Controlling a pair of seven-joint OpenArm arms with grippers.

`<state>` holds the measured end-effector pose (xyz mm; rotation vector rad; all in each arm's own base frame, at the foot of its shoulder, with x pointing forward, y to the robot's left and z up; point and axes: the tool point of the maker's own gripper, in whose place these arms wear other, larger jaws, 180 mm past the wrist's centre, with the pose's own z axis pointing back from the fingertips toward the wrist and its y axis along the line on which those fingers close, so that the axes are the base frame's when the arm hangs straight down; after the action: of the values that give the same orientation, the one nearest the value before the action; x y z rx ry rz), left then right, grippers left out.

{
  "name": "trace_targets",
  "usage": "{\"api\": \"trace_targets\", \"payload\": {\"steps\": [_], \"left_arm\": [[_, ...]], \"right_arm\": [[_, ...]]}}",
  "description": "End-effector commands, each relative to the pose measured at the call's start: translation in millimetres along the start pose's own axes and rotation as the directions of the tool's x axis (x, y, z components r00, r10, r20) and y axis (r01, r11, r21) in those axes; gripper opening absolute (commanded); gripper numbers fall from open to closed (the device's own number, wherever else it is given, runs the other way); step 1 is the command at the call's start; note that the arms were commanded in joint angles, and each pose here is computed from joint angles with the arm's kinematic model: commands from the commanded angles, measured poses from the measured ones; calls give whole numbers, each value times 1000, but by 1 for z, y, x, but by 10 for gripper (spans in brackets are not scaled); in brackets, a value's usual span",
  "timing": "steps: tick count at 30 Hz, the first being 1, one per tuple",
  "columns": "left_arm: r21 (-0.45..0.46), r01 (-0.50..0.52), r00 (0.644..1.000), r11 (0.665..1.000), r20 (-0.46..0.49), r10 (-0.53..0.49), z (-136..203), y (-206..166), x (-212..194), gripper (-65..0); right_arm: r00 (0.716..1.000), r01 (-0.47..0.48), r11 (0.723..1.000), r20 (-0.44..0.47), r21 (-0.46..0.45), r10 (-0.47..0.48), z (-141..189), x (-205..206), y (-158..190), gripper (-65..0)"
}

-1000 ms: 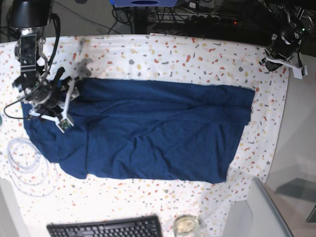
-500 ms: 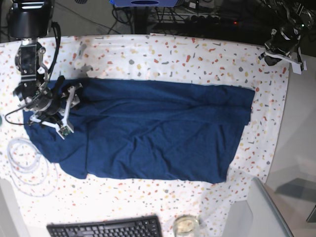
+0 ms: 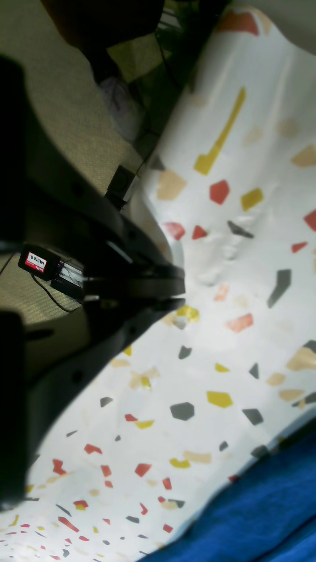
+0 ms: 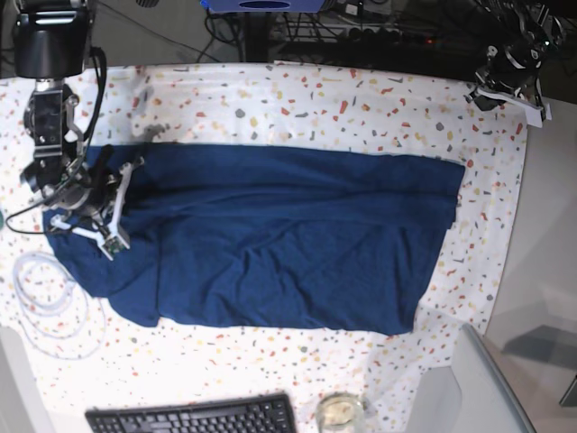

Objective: Layout the t-shirt on the table in an organized manner, then fold the t-shirt properly
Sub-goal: 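Grasp the shirt's bunched end with the right gripper and tug outward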

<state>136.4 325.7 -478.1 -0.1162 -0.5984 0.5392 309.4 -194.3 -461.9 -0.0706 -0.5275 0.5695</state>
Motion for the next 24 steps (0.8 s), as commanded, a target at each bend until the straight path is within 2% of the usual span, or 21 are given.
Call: {"api": "trace_targets", "payload": {"steps": [1, 7, 8, 12, 14, 21, 24], "left_arm": [[-2, 19, 999, 1000, 33, -19, 3, 2, 12, -650], [-4, 22, 999, 1000, 38, -22, 3, 0, 15, -650], [-5, 22, 999, 1000, 40, -22, 3, 0, 15, -650], [-6, 21, 999, 1000, 37, -21, 2, 0, 14, -650], [-6, 21, 999, 1000, 37, -21, 2, 0, 14, -650], [-6, 25, 999, 1000, 41, -25, 3, -1, 16, -650], [-5, 21, 999, 1000, 38, -21, 2, 0, 15, -650]], "right_arm": [[999, 0, 1000, 47, -25, 1, 4, 16, -13, -615], [1000, -4, 999, 17, -43, 5, 6, 22, -23, -603], [1000, -6, 999, 8, -44, 6, 6, 22, -23, -582], [1000, -9, 999, 9, -49, 9, 7, 26, -26, -389], [1000, -10, 998, 23, -59, 12, 8, 34, -31, -348], [998, -16, 994, 65, -108, 23, 20, 54, -49, -366], [998, -49, 990, 34, -133, 54, 37, 37, -38, -366]]}}
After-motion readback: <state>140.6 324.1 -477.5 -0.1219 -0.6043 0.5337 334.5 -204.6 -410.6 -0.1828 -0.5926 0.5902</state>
